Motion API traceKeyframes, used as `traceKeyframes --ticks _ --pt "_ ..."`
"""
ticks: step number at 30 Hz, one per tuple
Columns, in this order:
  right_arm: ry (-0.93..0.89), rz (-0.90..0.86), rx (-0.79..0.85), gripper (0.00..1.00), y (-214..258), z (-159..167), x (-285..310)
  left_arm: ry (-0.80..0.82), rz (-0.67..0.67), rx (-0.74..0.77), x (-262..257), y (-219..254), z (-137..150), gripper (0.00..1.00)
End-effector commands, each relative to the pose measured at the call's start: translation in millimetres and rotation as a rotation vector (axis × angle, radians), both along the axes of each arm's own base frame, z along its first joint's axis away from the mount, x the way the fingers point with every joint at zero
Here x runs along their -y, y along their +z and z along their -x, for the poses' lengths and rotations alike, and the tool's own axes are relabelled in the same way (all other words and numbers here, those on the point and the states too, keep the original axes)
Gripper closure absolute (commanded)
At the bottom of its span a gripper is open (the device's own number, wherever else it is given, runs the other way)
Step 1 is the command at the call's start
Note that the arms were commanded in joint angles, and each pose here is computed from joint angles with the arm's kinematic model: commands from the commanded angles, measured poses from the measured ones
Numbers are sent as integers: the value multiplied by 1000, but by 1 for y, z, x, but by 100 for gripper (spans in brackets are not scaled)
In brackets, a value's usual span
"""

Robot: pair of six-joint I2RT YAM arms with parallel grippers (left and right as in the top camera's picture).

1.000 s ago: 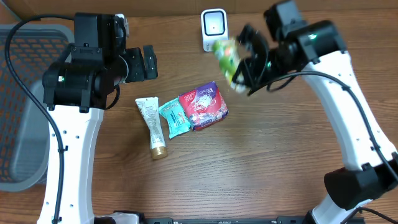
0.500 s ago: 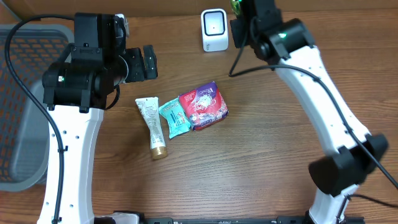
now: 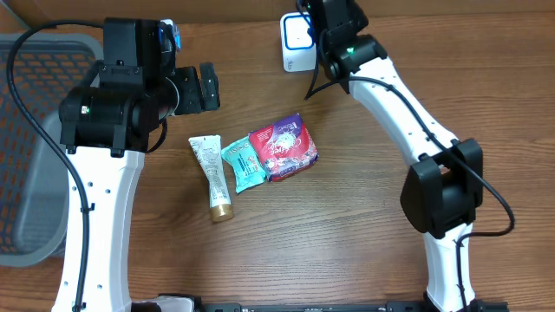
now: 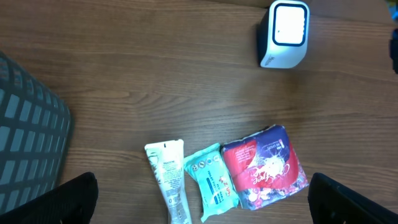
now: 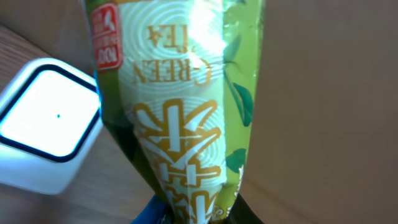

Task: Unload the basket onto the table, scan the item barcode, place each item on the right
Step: 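Hold the carton's barcode in front of the white scanner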

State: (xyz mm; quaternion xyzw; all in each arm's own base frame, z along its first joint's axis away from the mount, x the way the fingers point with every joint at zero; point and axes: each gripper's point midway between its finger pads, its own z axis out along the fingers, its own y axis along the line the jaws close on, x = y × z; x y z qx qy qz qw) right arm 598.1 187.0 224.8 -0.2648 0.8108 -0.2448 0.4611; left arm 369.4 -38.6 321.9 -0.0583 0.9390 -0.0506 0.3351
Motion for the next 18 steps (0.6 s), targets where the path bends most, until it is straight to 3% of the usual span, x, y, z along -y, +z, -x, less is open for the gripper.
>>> traceKeyframes --ticks 1,18 --pt "34 178 9 96 1 -9 6 -15 -2 9 2 3 -2 0" --pt "71 285 -48 96 -81 -32 -4 -15 -2 9 2 3 -2 0"
